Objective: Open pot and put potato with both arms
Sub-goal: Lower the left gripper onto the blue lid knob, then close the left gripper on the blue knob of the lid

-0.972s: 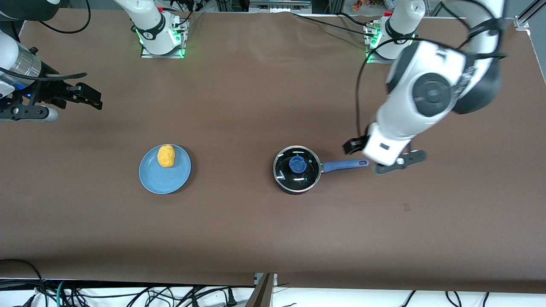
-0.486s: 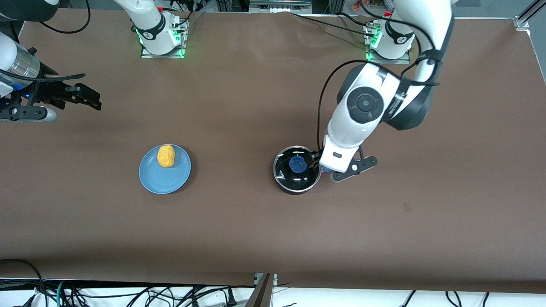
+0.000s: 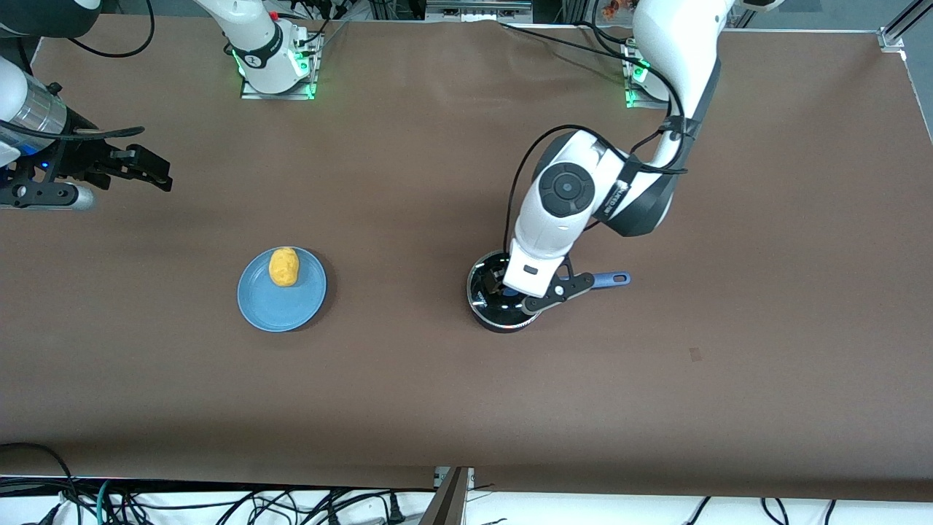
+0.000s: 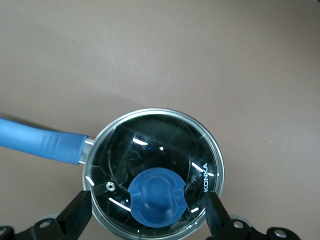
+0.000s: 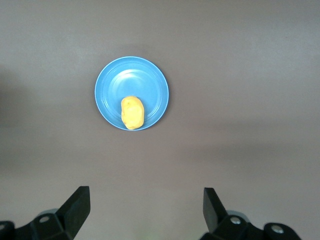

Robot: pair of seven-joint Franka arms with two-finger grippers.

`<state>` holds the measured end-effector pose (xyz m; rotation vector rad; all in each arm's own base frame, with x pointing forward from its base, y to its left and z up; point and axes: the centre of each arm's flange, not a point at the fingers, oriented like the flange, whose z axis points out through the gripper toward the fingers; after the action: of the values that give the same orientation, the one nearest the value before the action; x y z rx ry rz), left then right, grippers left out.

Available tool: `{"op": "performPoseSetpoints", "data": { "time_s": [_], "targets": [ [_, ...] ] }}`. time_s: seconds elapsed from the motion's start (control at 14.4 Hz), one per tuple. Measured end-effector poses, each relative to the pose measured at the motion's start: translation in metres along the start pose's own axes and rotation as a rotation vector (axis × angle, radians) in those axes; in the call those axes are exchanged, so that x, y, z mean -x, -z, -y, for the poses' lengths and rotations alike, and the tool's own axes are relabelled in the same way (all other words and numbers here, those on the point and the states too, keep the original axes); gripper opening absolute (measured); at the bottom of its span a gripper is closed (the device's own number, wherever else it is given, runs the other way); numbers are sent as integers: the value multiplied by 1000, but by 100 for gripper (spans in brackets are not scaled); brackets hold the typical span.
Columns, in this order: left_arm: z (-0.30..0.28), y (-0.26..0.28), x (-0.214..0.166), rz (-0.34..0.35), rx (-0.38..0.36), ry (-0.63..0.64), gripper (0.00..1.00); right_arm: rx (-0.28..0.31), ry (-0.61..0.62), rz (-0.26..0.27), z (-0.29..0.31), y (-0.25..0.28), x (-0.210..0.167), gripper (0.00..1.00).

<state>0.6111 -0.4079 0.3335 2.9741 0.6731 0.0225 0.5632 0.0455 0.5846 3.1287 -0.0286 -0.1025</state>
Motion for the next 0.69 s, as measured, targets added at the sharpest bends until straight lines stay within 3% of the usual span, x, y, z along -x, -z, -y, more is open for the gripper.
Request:
{"op": "performPoseSetpoints", "data": {
  "time_s": [0.69],
  "targets": [
    [-8, -38, 22, -17, -66, -6, 100, 0, 0, 0, 0, 0, 0, 100]
  ]
}}
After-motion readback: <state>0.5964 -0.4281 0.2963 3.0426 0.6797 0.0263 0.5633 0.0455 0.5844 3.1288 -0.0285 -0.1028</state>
